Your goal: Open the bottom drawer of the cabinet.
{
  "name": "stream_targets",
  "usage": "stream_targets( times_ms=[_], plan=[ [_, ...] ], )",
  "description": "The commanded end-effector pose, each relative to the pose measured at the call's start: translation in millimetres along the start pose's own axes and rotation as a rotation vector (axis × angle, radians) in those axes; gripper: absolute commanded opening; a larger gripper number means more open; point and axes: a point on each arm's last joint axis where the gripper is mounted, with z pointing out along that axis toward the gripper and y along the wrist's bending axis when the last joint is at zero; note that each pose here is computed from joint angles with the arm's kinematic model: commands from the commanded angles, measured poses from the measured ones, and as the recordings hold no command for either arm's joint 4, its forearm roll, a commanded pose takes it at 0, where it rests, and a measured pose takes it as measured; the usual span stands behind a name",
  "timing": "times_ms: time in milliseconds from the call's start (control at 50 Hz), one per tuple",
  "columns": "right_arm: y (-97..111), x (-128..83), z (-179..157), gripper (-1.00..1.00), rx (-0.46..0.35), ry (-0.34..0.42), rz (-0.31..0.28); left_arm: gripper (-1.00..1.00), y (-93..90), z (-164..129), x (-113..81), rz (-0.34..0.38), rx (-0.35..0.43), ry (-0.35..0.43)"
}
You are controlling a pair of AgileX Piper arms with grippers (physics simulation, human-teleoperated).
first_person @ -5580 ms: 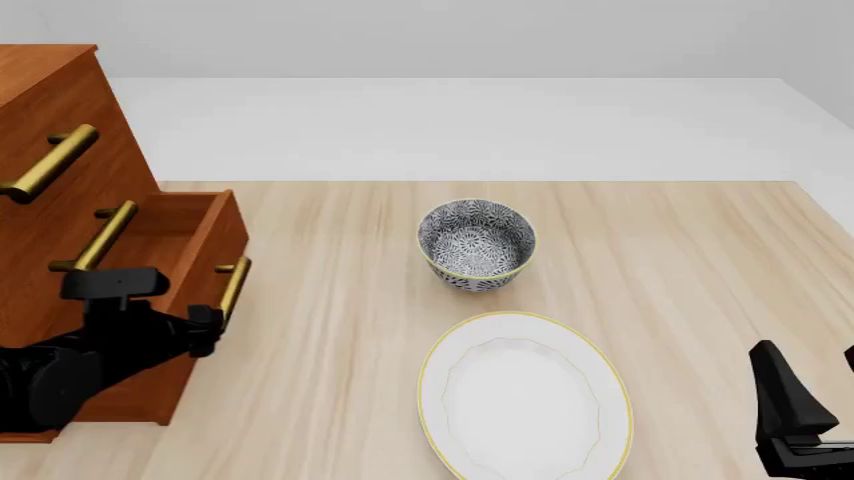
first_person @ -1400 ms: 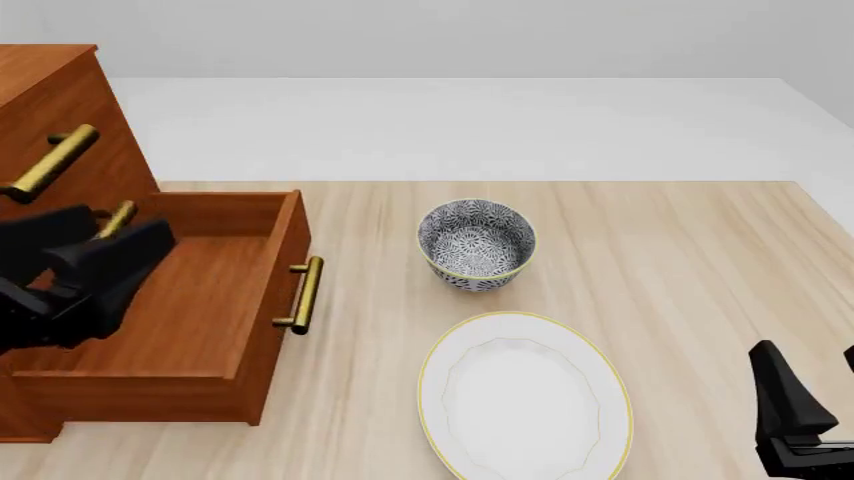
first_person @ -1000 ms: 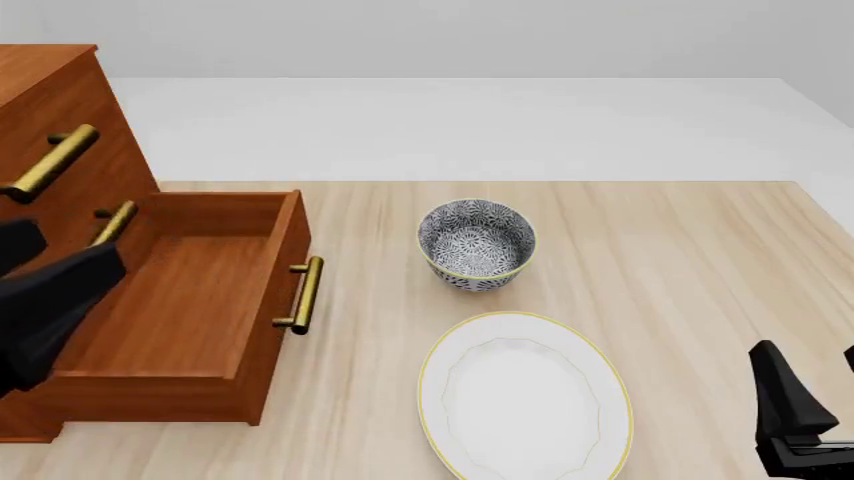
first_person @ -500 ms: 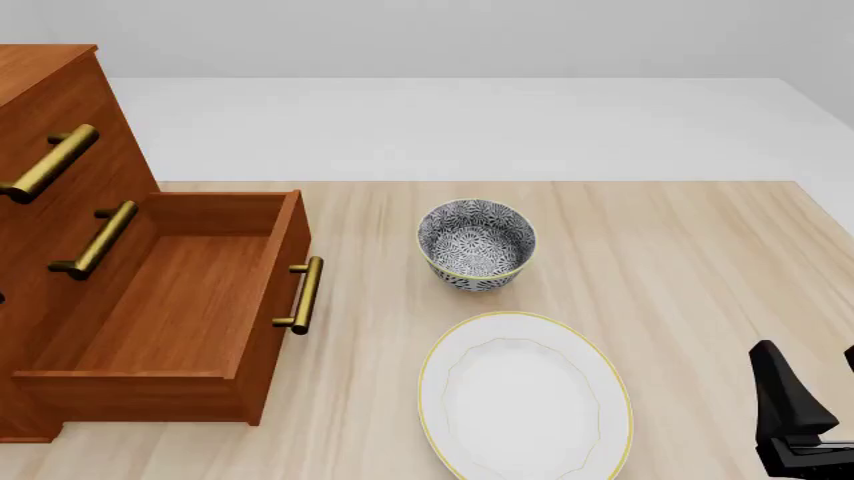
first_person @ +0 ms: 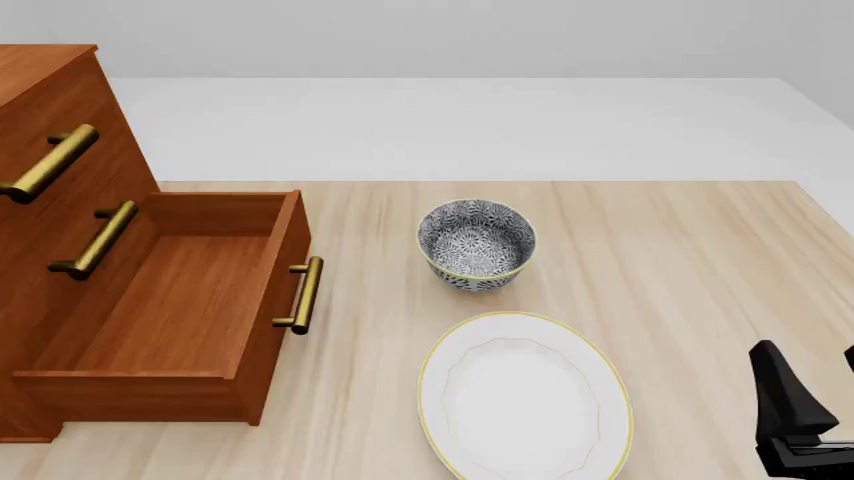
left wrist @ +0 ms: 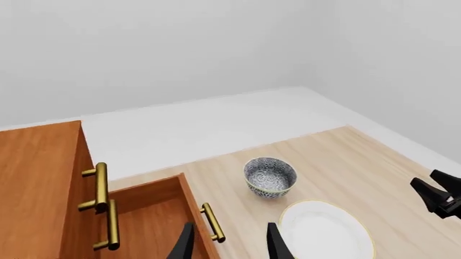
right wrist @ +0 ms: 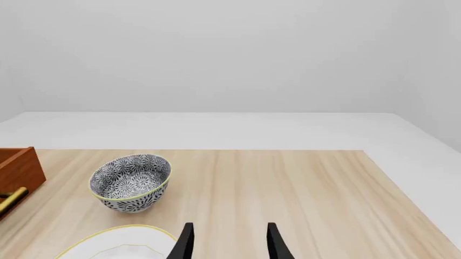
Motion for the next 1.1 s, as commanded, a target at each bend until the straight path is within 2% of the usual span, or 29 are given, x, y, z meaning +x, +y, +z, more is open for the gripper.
stream_targets(
  times_ms=[20, 760, 860, 1100],
  plan=[
    [0.0, 0.0, 0.0, 1.0, 0.0, 0.0, 0.0, 1.0, -0.9, -11.1, -3.1, 0.008, -0.027, -0.02],
    [0.0, 0.0, 0.0, 1.0, 0.0, 0.0, 0.0, 1.0, -7.9, -47.3, -16.7, 0.026, -0.11, -0.066],
    [0.0, 0.0, 0.0, 1.0, 0.0, 0.0, 0.0, 1.0, -10.5, -61.4, -24.1, 0.027, -0.119, -0.108],
    [0.0, 0.0, 0.0, 1.0, 0.0, 0.0, 0.0, 1.0, -14.1, -74.6, -29.9, 0.038, -0.137, -0.143]
  ],
)
